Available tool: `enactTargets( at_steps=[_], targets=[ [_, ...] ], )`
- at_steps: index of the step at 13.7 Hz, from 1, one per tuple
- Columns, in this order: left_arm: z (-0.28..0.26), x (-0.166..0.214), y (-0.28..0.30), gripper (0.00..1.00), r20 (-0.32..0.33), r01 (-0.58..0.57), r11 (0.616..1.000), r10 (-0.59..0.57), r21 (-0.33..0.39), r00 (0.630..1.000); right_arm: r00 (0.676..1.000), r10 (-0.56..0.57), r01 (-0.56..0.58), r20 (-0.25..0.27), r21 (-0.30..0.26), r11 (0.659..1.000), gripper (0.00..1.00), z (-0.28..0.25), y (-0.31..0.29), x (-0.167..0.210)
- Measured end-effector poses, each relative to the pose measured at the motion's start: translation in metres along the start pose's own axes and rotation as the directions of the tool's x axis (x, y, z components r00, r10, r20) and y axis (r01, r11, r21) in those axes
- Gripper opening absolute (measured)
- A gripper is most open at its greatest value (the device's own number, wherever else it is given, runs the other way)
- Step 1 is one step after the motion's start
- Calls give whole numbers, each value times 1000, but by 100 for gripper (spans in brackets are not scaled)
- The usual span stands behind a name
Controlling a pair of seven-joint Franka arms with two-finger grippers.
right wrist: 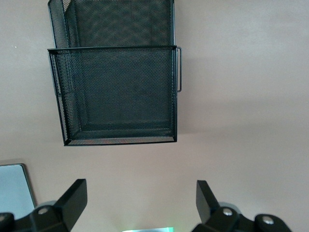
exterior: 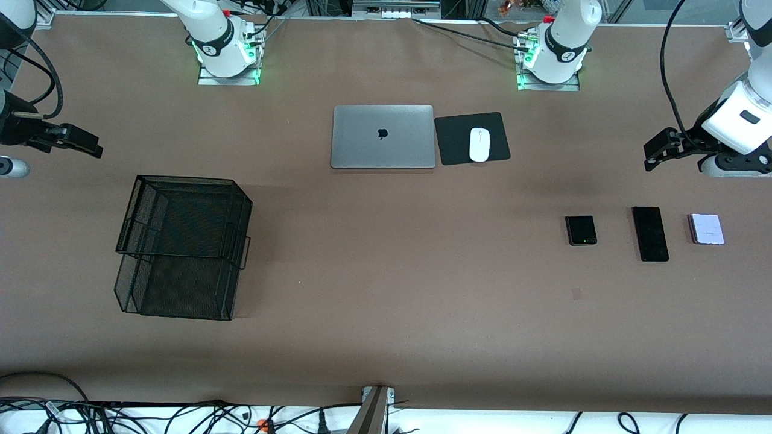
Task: Place phones with both arms
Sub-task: 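Reach the left gripper toward the small black flip phone, then lower the left gripper and grasp the black flip phone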
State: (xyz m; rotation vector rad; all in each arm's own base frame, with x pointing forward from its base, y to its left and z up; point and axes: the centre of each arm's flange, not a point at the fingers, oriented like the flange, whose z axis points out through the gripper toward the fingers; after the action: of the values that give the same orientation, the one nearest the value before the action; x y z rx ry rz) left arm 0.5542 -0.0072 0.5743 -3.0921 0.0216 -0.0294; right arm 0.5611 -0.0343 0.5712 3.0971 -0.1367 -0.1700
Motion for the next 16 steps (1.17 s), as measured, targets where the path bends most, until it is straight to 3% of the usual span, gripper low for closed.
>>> enactTargets(
  at_steps=[5, 11, 14, 16],
  targets=[
    [4, 3, -3, 100, 15, 5, 1000, -5, 0, 1000, 1000, 0, 0, -1, 0, 1000, 100, 0, 0, 0],
    [25, 9, -1, 100, 96, 3, 1000, -2, -3, 995, 1000, 0, 0, -7, 0, 1000, 100, -1, 0, 1],
    [39, 28, -3, 100, 112, 4, 1000, -3, -6, 994, 1000, 0, 0, -7, 0, 1000, 100, -1, 0, 1],
    [62, 36, -7, 100, 155, 10, 1000, -9, -7, 988, 1000, 0, 0, -7, 0, 1000, 100, -1, 0, 1]
  ],
)
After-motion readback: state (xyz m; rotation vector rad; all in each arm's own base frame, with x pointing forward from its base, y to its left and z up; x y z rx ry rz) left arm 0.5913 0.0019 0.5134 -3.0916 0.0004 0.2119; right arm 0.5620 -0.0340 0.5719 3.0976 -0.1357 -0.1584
